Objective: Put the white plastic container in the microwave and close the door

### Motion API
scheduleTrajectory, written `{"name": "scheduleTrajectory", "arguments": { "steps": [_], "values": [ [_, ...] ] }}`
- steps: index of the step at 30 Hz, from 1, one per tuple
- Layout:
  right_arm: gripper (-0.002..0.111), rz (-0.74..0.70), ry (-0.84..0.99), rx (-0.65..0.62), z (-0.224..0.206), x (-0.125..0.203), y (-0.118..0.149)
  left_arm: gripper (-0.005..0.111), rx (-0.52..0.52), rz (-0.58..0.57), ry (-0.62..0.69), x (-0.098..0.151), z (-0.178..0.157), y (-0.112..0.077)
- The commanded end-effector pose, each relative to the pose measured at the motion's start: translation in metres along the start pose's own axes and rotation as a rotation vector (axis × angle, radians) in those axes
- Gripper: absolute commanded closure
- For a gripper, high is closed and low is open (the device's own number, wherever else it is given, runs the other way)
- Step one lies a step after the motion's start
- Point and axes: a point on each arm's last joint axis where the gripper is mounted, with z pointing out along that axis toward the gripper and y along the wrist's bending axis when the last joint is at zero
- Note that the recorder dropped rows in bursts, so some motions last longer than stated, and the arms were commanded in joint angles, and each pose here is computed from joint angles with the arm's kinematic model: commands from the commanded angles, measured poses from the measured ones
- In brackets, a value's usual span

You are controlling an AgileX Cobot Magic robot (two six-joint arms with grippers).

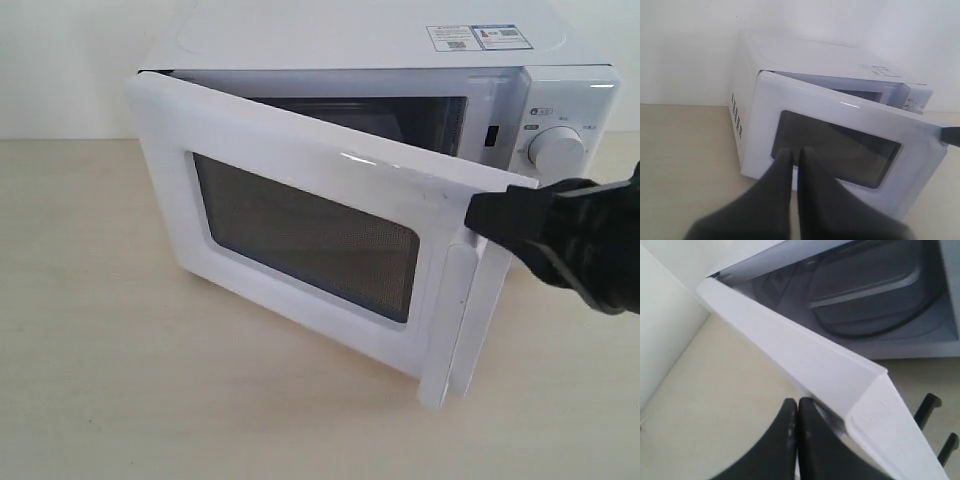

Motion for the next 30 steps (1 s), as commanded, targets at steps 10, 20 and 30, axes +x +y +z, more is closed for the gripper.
{"name": "scheduleTrajectory", "arguments": {
  "steps": [10,20,30],
  "values": [
    [0.108,-0.068,-0.202,0.164,-0.002,-0.018,-0.015,0.102,0.002,0.002,0.001,0.002,0.0,0.0],
    [0.108,-0.178,-0.075,-0.102,-0.02,-0.002,0.016,0.102,0.005,0.0,0.013,0.003,0.0,0.0],
    [0.108,-0.352,-0.207,-0.268,-0.031,-0.059,0.072,0.102,0.01,-0.004,0.017,0.003,0.0,-0.001]
  ]
}}
